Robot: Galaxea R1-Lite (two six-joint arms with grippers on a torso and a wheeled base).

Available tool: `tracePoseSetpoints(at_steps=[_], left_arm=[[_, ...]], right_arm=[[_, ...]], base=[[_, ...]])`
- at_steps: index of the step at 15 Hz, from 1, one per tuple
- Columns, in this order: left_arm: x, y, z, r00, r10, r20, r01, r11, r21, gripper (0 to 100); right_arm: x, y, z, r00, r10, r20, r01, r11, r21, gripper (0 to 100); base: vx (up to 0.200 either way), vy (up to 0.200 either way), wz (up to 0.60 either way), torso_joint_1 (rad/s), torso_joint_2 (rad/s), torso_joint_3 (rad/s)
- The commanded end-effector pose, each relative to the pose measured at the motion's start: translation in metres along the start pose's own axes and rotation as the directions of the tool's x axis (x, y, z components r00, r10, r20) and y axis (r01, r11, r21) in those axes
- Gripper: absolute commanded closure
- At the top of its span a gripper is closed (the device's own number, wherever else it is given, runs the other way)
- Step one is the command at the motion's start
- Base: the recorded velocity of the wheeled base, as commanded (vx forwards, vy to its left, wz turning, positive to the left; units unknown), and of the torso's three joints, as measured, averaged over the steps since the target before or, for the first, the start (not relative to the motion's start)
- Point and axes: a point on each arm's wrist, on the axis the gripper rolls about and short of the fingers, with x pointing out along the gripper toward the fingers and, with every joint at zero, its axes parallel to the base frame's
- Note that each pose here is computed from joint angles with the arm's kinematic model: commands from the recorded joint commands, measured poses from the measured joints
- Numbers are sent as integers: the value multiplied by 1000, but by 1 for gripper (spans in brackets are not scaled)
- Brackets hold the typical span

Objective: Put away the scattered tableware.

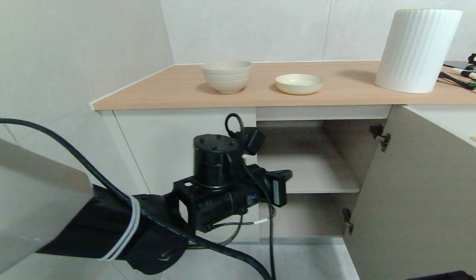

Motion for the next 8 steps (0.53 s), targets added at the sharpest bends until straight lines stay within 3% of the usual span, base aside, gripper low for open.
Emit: tracePoseSetpoints(at_steps=[1,2,4,7,8], left_arm=[[-43,42,14,995,96,23,-95,995,-35,100],[-61,57,16,993,120,24,-118,992,-52,100],[-89,69,19,994,106,25,-104,992,-68,100],[-100,68,27,997,70,46,-67,996,-54,100],[-103,66,29,996,65,57,-62,997,-49,100]], right_arm=[[49,-37,42,997,-20,-75,25,997,68,0],[65,-49,52,996,-23,-90,29,997,68,0],[84,-64,66,995,-24,-98,30,998,60,0],[113,-81,84,991,-84,-104,90,994,55,0],[129,-95,82,971,-210,-117,216,975,45,0]], base=[[0,0,0,0,0,0],[0,0,0,0,0,0],[0,0,0,0,0,0],[0,0,0,0,0,0],[0,0,0,0,0,0]])
